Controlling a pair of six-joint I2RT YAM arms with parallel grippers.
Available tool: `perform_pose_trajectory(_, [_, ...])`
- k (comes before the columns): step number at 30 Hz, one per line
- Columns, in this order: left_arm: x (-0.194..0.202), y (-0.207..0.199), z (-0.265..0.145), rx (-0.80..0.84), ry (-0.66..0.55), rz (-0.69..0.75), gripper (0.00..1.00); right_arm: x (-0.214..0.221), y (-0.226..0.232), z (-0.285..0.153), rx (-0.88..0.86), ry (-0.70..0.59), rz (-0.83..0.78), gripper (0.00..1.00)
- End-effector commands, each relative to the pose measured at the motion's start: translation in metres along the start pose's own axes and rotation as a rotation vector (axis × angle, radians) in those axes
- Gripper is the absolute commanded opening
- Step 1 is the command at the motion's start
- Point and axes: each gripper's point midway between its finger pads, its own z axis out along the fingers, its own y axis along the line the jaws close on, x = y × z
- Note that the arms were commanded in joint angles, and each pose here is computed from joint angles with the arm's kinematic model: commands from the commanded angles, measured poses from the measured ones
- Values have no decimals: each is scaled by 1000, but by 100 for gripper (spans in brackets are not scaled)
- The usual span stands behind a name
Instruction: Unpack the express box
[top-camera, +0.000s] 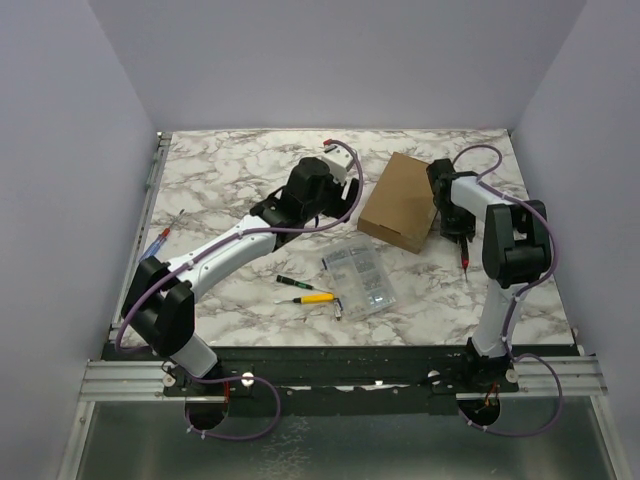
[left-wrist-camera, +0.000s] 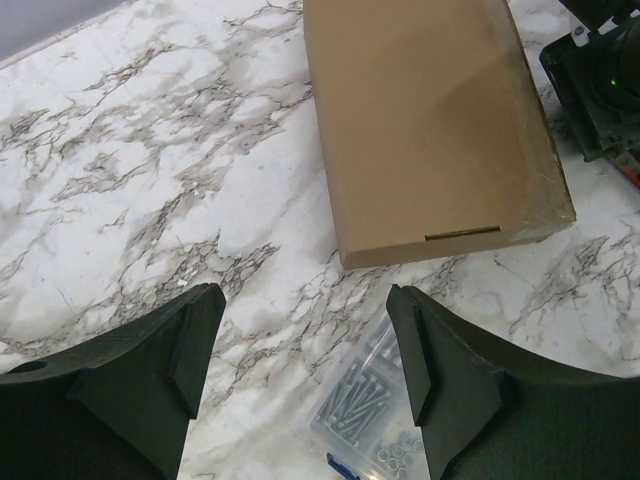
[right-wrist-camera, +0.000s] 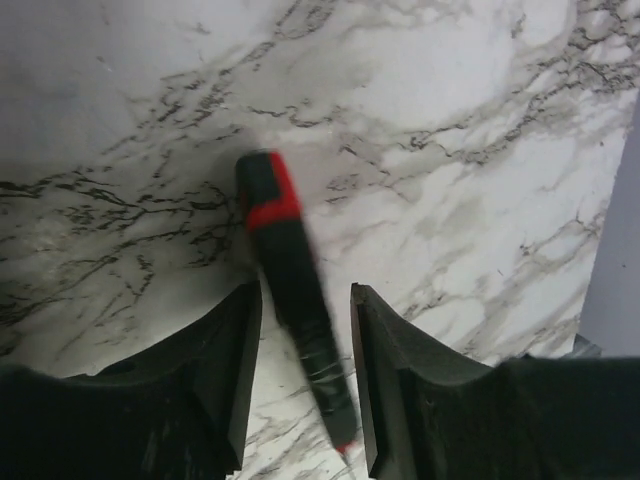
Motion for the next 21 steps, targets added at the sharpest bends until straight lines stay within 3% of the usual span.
perform_pose_trajectory(1, [-6,4,-6,-26,-20,21,77,-7,22,7,-98,-24,27,49])
perform_pose_trajectory(8, [3,0,3,11,3,3,77,-46,8,-32,-170,-172,121,68])
perform_pose_trajectory(15, [3,0,7,44,4,-52,77,-91,15,-68,-516,-278,336,77])
perform_pose_trajectory(16, [2,1,7,43,3,-53,77,-94,16,-72,-556,-290,353,80])
perform_pose_trajectory(18, [2,5,8,37,2,-62,78,-101,24,-81,-652,-317,371,98])
perform_pose_trajectory(21, [0,6,9,65,3,-97,79,-106,37,-85,-789,-313,378,100])
